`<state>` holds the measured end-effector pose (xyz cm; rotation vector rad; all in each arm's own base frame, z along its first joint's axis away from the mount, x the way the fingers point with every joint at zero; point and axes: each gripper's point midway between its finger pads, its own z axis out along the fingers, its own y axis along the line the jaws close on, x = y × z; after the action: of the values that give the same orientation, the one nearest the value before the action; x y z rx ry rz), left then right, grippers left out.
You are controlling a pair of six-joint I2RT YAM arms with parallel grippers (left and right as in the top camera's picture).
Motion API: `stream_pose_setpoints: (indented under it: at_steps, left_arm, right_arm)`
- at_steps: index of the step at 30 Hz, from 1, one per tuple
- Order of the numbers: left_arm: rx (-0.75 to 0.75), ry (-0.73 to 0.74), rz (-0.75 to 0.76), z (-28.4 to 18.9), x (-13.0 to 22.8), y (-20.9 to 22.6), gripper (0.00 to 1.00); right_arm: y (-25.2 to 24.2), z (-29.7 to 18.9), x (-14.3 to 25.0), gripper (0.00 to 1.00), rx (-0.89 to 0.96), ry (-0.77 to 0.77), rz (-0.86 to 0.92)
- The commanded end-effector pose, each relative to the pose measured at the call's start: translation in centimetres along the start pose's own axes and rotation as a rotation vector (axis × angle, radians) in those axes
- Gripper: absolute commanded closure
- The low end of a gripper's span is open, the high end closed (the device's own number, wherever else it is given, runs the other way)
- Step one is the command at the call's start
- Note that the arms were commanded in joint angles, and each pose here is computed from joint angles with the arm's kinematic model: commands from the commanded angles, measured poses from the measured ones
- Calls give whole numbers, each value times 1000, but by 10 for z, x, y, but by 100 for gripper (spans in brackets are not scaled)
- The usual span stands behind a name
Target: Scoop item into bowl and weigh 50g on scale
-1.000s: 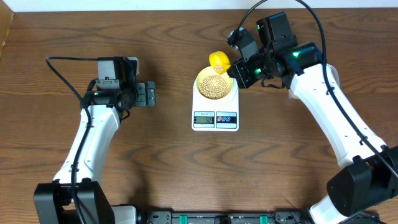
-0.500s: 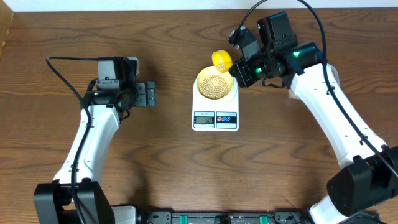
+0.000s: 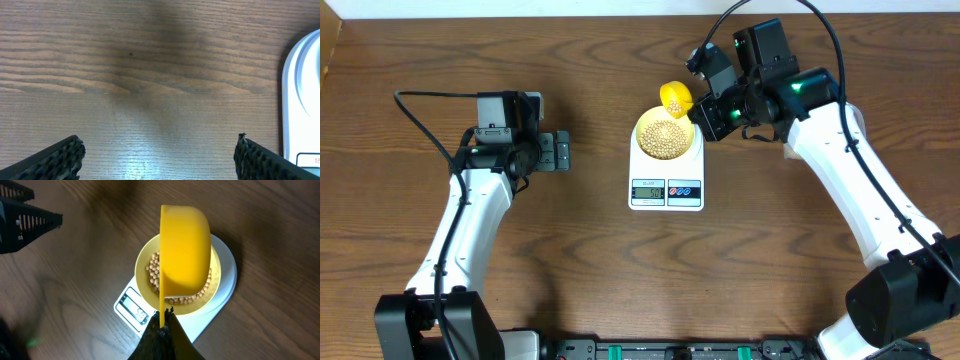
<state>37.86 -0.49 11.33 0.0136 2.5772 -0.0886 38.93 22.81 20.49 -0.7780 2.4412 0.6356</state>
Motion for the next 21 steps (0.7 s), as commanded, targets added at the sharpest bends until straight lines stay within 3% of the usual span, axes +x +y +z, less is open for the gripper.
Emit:
stream_pose_setpoints:
  at_steps: [1,3,5,8,10,21]
  left_arm:
    - [8,-6,-12,-2,1,0,2]
    - [9,-6,-12,-2,0,0,2]
    - [9,-6,-12,-2,1,0,2]
    - [9,-6,-12,-2,0,0,2]
    - [8,-6,-12,-2,1,0,2]
    - [8,-6,-12,-2,0,0,2]
  right_arm:
    - [-8,-8,-7,99,46,-22,12]
    - [-8,-8,-7,99,44,-23,38]
    - [4,-8,-10,99,-24,-38,-46]
    - [-9,-8,-9,99,50,-32,18]
    - [5,-8,-11,99,-26,-39,-55]
    - [-11,-9,-11,99,61,-36,-32]
